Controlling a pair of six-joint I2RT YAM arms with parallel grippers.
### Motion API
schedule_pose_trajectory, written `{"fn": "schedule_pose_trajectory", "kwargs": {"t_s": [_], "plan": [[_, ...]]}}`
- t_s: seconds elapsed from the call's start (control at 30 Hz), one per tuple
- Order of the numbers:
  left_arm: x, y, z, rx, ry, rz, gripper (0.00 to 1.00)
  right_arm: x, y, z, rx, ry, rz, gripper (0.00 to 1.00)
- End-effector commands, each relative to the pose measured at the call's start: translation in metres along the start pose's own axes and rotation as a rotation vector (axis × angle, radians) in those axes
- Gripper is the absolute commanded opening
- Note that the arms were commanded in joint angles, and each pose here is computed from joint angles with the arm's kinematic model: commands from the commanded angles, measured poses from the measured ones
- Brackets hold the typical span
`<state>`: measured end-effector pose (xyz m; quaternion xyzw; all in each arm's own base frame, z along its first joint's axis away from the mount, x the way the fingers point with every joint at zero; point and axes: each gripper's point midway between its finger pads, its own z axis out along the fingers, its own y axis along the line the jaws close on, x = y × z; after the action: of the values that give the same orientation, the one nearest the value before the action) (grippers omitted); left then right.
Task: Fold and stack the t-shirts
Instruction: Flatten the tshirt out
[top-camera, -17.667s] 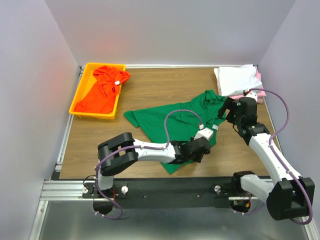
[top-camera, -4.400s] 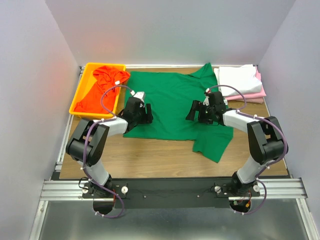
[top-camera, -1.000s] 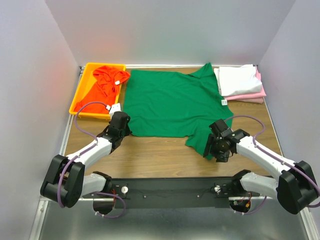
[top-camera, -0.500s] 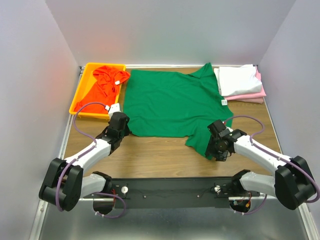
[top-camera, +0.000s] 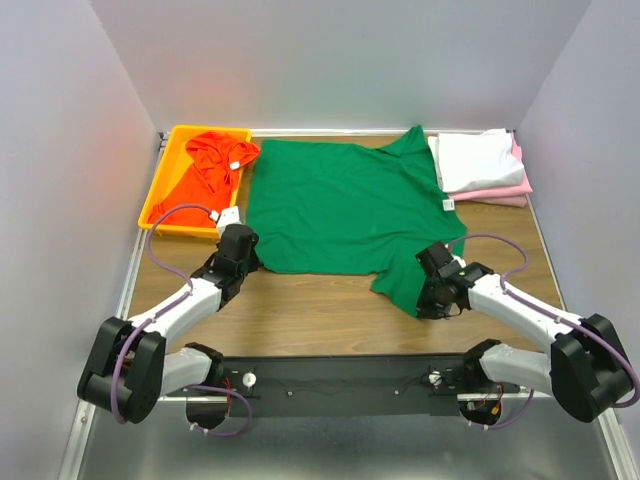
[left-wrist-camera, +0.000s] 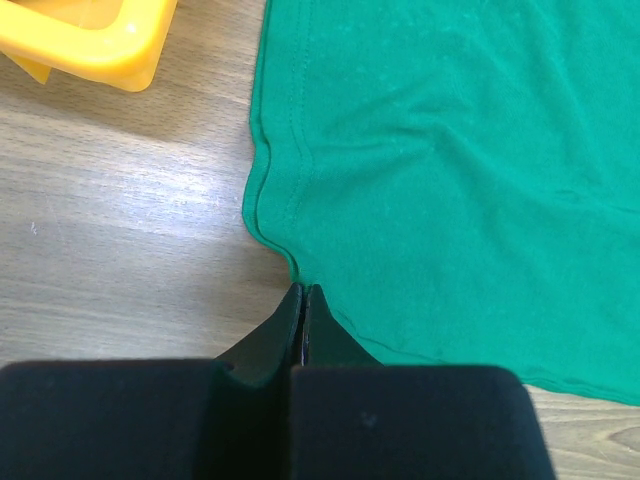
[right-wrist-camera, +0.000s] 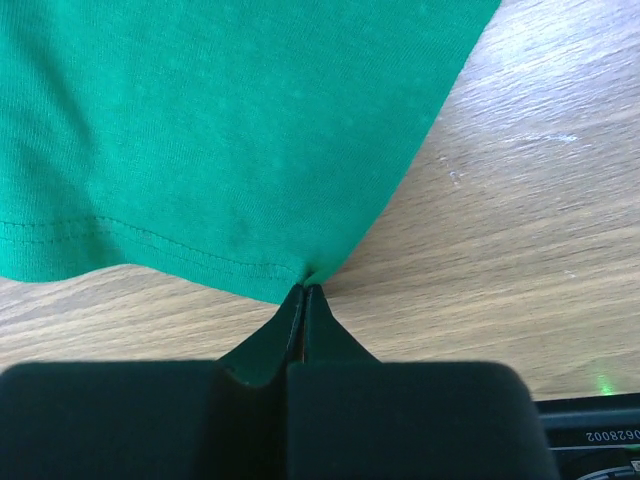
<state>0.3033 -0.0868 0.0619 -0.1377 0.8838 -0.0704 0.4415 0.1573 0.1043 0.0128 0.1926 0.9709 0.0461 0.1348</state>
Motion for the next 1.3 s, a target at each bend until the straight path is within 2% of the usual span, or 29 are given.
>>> {"fn": "schedule_pose_trajectory", "kwargs": {"t_s": [0.0, 0.3, 0.73, 0.97, 1.1, 1.27], "plan": [[-0.010, -0.002, -0.008, 0.012, -0.041, -0.018, 0.00, 0.009, -0.004, 0.002, 0.004, 0.024, -0.020, 0.00], [-0.029, -0.003, -0.037, 0.041, -0.116, -0.134, 0.00, 0.015, -0.014, -0.021, 0.046, 0.031, -0.058, 0.00], [-0.025, -0.009, -0.061, 0.081, -0.120, -0.204, 0.00, 0.015, -0.011, -0.057, -0.009, -0.011, -0.057, 0.00], [-0.031, -0.011, -0.060, 0.084, -0.144, -0.162, 0.00, -0.027, 0.019, -0.076, -0.076, -0.160, -0.087, 0.00], [-0.034, -0.005, -0.045, 0.027, -0.133, -0.110, 0.00, -0.067, 0.035, -0.081, -0.027, -0.280, -0.134, 0.01], [-0.039, -0.019, -0.029, 0.075, -0.123, -0.088, 0.00, -0.101, 0.057, -0.075, 0.015, -0.361, -0.184, 0.00]]}}
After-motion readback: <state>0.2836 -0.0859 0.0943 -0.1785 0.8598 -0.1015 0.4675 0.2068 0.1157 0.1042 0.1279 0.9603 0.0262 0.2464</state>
